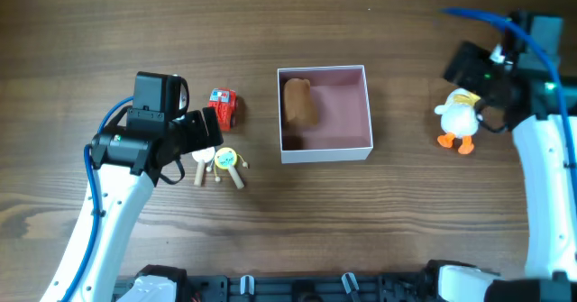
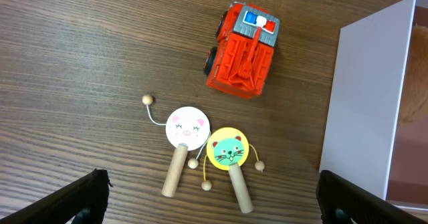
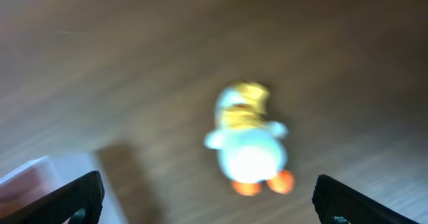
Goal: Pack container
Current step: 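Move the right gripper to the plush duck and grasp it, then carry the duck into the box beside the bear and release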
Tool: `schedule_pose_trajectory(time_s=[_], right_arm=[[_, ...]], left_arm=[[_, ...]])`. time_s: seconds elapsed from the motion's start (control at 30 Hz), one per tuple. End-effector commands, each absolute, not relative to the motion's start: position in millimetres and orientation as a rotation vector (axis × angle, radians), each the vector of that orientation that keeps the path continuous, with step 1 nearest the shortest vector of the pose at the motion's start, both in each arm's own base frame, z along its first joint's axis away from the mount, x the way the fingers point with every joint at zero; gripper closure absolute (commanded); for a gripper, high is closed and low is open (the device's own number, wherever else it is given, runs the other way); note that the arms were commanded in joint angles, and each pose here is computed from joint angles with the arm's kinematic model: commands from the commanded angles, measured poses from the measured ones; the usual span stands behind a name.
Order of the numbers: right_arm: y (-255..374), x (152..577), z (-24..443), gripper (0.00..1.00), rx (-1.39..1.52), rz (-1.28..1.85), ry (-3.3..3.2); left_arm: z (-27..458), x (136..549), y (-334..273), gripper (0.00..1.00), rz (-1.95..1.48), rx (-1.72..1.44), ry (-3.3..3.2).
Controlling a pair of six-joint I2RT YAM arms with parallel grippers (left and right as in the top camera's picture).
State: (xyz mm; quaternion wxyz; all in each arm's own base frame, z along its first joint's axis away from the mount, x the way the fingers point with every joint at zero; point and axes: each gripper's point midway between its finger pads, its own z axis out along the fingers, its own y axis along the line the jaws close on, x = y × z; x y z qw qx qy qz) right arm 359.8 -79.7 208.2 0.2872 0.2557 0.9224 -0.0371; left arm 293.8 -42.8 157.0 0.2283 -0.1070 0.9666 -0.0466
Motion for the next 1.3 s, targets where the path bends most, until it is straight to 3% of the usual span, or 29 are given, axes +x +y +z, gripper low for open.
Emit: schedule_pose_trajectory(time_s=[0.0,0.1,0.33,0.43,0.5,0.67,0.73,0.83,0.93,1.03,1.27], right_arm=[[-106.8,342.7,138.6,0.01,0.803,-0.176,2.618],[-103.7,340.1,82.1,0.0,0.74,-0.137,2.794],[-97.0,344.0,16.2,0.02,0.7,-0.081,2.951],[-97.0,345.0,9.3,0.26,0.753,-0.076,2.946],[-92.6,351.8,17.9,0.57,0.763,-0.026,2.914],[-71.6,379.5,89.5,0.74,0.635,0.041,2.743],[-50.6,385.4,131.6,0.86,0.542,0.078,2.653],[-1.5,381.8,192.6,0.96,0.372,0.214,2.524],[58.2,360.3,241.9,0.96,0.252,0.374,2.423],[104.4,345.4,251.1,0.96,0.105,0.444,2.421],[155.8,356.8,146.6,0.96,-0.01,0.315,2.637]], left_arm=[[161.7,297.2,-42.1,0.0,-0.114,-0.273,2.65],[161.7,297.2,-42.1,0.0,-0.114,-0.273,2.65],[161.7,297.2,-42.1,0.0,-0.114,-0.273,2.65],[161.7,297.2,-42.1,0.0,-0.114,-0.273,2.65],[161.7,297.2,-42.1,0.0,-0.114,-0.273,2.65],[161.7,297.2,-42.1,0.0,-0.114,-0.273,2.65],[161.7,297.2,-42.1,0.0,-0.114,-0.273,2.65],[161.7,297.2,-42.1,0.0,-0.114,-0.273,2.65],[161.7,297.2,-42.1,0.0,-0.114,-0.273,2.65],[161.7,297.2,-42.1,0.0,-0.114,-0.273,2.65],[161.7,297.2,-42.1,0.0,-0.114,-0.273,2.65]])
